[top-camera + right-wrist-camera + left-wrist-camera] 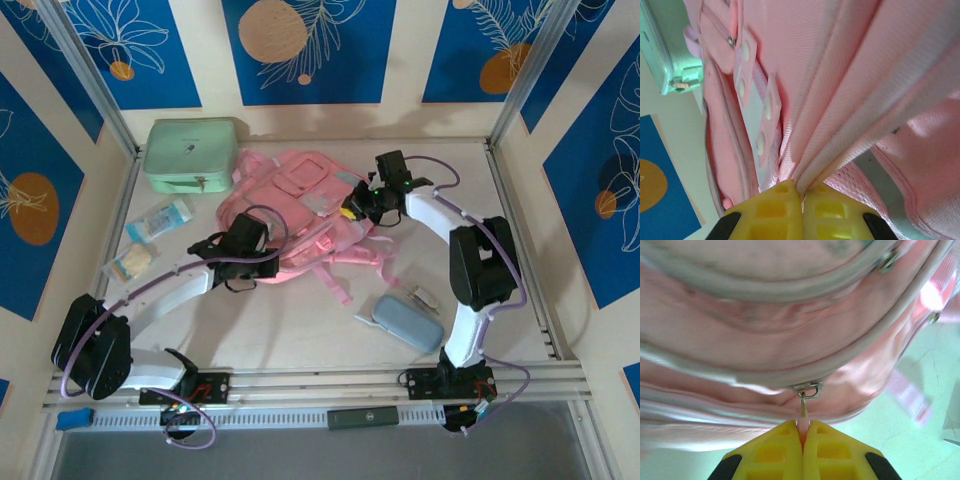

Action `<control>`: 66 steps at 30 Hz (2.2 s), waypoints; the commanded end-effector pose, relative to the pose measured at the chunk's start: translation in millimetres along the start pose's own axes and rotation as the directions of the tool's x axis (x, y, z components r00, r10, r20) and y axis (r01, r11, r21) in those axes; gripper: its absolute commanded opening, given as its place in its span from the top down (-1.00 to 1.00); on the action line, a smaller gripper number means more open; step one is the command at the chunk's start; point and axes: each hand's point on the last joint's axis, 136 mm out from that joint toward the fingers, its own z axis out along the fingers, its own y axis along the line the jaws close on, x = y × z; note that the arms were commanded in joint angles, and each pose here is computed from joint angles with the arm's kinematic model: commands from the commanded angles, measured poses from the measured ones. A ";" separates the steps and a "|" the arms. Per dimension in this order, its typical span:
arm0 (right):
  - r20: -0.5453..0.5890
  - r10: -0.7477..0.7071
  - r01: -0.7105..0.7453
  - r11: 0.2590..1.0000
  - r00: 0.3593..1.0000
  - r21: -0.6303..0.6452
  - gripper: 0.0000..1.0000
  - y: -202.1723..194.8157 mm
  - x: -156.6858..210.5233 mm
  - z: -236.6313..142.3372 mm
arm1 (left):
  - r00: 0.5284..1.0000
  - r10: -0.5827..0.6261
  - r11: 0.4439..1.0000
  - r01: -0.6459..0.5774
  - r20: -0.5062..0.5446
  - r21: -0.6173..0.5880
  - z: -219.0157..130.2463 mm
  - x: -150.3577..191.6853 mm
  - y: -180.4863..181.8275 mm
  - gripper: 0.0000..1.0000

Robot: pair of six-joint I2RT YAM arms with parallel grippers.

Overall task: Pack the student bag
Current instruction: Unzip the student bag at the center of the table.

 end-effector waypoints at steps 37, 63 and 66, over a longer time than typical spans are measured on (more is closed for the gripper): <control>0.064 -0.076 0.079 0.996 0.995 -0.043 0.72 45.9 133.6 65.5 | 1.000 -0.021 0.981 0.019 0.009 0.192 -14.8 -12.6 -45.7 1.00; -0.066 -0.226 0.222 0.973 0.972 -0.061 0.41 20.1 54.1 -32.4 | 0.996 -0.010 0.987 0.023 -0.084 0.161 -17.0 12.4 -26.3 1.00; -0.032 -0.143 0.141 0.989 0.989 -0.044 0.15 9.2 67.3 -45.2 | 0.997 -0.021 0.986 0.033 -0.076 0.163 -16.5 6.7 -30.1 1.00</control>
